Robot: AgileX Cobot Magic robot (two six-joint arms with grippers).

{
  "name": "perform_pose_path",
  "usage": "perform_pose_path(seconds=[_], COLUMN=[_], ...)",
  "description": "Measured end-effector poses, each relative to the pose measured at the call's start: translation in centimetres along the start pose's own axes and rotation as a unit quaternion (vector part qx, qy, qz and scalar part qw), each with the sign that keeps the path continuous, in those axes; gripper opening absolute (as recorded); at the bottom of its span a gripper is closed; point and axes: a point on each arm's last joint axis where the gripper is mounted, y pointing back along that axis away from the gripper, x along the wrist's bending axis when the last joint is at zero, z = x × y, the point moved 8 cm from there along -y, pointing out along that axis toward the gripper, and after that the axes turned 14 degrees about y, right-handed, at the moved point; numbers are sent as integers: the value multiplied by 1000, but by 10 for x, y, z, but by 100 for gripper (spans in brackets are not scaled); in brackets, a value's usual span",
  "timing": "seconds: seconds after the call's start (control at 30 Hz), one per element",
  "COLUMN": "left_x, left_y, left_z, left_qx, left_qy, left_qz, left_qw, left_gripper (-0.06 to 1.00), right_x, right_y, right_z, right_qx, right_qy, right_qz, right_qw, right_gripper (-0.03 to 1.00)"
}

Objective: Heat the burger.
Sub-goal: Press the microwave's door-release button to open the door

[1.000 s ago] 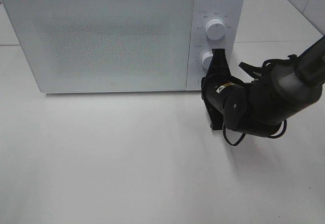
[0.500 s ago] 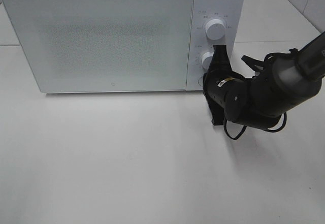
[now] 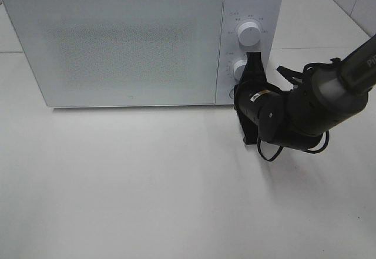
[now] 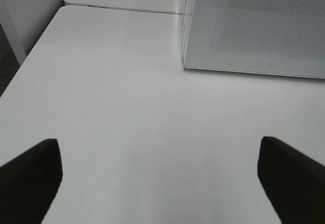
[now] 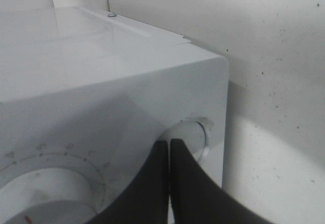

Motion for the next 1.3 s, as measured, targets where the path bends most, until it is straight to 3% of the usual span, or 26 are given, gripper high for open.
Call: perform_pose_path(seconds=[1.3], left_x=[0], left_y=[0], left_z=[0], left_qx=[0], left_qy=[0], left_qz=[0], left_qw=[1000], left_gripper=[99], right_x=[1], right_y=[-20], right_z=[-5], right_qx=[-28], right_qy=[-10], right_qz=[-20], right_qw=[999], right_gripper=[0])
